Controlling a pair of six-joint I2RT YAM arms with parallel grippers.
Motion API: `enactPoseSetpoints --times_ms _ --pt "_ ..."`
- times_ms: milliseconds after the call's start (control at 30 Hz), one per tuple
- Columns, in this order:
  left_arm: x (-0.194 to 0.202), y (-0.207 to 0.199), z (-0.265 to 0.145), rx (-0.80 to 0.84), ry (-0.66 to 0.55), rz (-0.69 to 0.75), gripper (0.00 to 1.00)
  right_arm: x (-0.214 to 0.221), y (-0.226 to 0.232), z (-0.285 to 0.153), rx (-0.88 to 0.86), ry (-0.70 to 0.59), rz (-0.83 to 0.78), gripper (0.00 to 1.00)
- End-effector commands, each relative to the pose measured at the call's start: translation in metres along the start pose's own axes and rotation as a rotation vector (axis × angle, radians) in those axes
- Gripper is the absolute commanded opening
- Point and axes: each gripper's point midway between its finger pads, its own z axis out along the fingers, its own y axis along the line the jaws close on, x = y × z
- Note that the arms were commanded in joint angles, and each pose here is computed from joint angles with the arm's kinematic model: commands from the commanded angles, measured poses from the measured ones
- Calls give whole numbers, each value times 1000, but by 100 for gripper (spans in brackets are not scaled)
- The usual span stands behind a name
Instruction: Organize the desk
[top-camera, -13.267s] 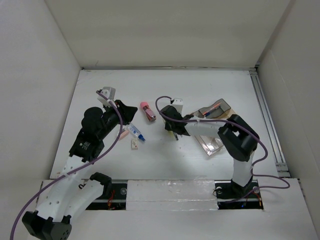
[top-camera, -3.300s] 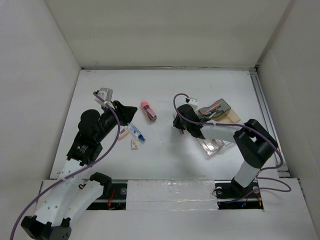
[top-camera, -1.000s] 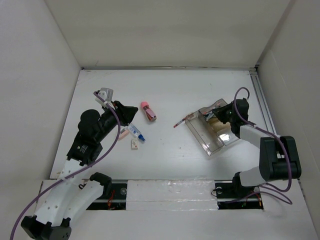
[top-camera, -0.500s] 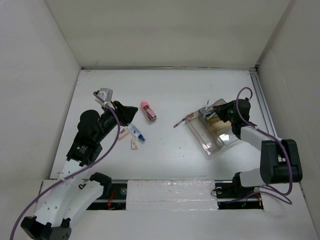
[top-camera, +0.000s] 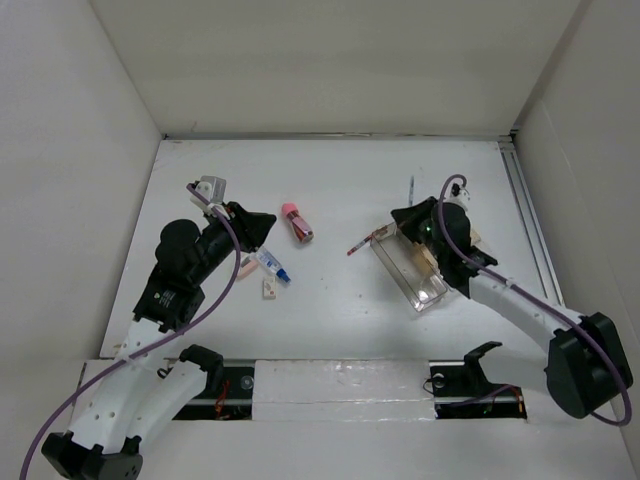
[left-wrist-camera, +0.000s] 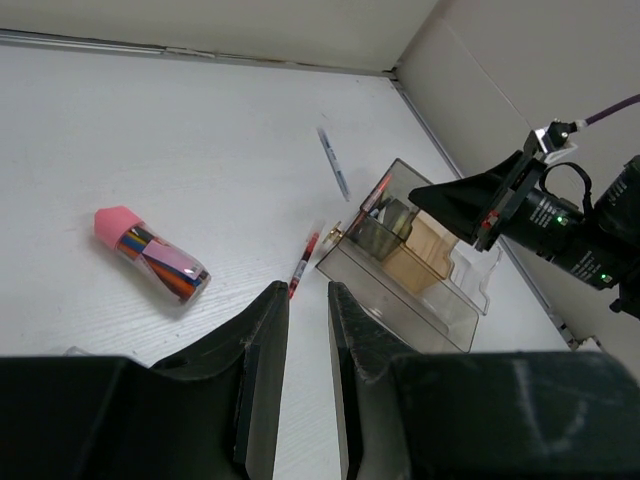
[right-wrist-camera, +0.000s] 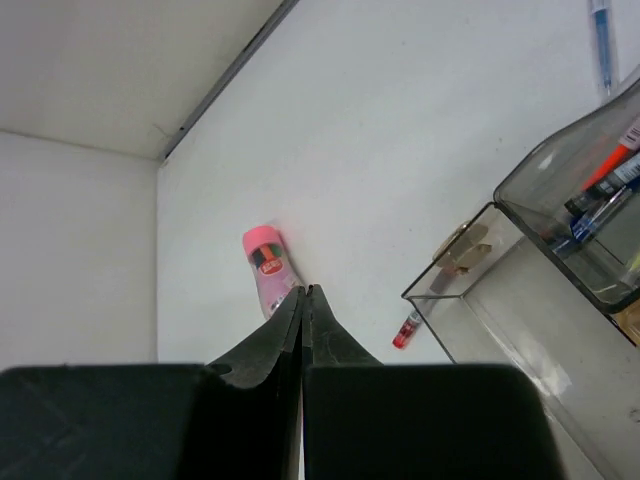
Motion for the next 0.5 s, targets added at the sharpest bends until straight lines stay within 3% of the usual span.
enactPoseSetpoints --times_ms 0,167,267,367,400,467 --pt "-23 -13 -1 44 -65 20 19 -22 -1 2 70 -106 -72 0" --pt "-25 -12 -1 36 -76 19 19 -30 -24 21 168 -76 -162 2" --pt "-24 -13 -1 46 -72 21 19 -43 -24 35 220 -52 -219 12" --pt "-24 -12 1 39 -68 20 19 -38 -52 58 347 39 -315 28" --pt "-23 -12 1 42 -64 19 19 -57 -35 71 338 14 -324 30" --pt "-24 -12 0 39 -71 20 19 -50 -70 90 470 106 -385 31"
